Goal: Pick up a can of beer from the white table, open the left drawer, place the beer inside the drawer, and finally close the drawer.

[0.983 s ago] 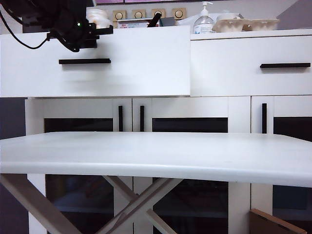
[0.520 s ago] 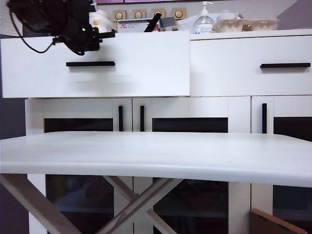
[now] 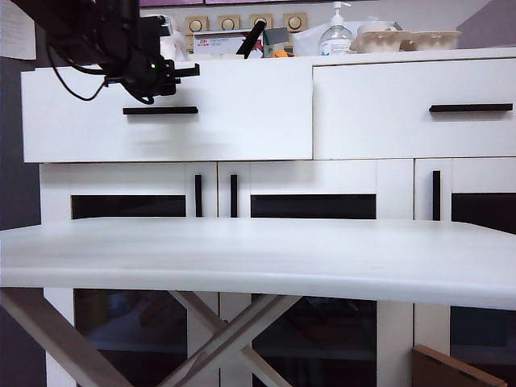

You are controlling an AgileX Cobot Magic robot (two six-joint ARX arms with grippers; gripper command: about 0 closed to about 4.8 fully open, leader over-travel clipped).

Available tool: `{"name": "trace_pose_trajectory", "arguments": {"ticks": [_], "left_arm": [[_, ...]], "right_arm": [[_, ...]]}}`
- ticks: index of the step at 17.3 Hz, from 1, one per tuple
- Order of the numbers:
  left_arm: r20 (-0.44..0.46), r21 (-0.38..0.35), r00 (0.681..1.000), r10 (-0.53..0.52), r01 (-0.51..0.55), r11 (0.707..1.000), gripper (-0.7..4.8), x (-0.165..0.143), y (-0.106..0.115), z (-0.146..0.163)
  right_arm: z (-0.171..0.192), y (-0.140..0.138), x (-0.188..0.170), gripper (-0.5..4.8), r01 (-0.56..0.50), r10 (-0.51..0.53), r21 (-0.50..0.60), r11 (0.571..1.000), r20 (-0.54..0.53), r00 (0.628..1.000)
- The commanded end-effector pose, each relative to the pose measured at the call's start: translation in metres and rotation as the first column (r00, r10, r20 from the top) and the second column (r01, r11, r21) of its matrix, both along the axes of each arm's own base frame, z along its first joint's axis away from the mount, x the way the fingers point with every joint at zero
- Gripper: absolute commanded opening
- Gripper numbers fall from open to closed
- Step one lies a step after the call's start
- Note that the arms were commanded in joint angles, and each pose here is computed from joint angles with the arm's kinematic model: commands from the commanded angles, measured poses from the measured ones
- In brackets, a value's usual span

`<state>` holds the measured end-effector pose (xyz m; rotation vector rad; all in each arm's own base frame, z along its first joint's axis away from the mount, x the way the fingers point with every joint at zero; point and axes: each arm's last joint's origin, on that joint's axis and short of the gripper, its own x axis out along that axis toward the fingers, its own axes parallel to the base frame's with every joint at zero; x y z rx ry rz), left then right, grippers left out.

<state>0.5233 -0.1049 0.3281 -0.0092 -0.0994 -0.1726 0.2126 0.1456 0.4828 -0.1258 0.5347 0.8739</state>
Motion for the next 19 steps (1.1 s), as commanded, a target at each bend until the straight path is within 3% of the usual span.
{"name": "trace_pose_trajectory", "arguments": {"ticks": [1,6,11,14,16,19], "left_arm": [[0.015,-0.005,1.0,-0.006,0.006,1.0,-0.06,0.016,-0.001,0.005],[-0.004,0.0,1.0,-0.02,0.02,1.0,-0.06,0.032,-0.003,0.0],[-0.033,0.018,0.999,-0.019,0.02,1.0,-0.06,0.025,0.001,0.013],[-0.001,0.04,0.993,-0.114,0.114,0.993,-0.06,-0.004,0.004,0.063],[-0.006,0.041,0.993,-0.119,0.119,0.992,-0.06,-0.038,0.013,0.109],[-0.036,0.039,0.992,-0.121,0.123,0.992,-0.06,-0.09,0.023,0.159]], "right_arm": [[0.004,-0.001,-0.001,-0.01,0.002,-0.002,0.016,1.0,0.02,1.0],[0.004,-0.001,-0.001,-0.01,0.002,-0.002,0.016,1.0,0.02,1.0],[0.005,-0.002,-0.003,-0.01,0.005,-0.005,0.016,1.0,0.025,1.0],[0.02,-0.022,-0.027,-0.01,0.112,-0.106,-0.029,0.993,0.15,0.983],[0.034,-0.04,-0.051,-0.01,0.151,-0.149,0.006,0.989,0.215,0.965],[0.036,-0.061,-0.073,-0.01,0.17,-0.156,-0.042,0.985,0.224,0.962]]}}
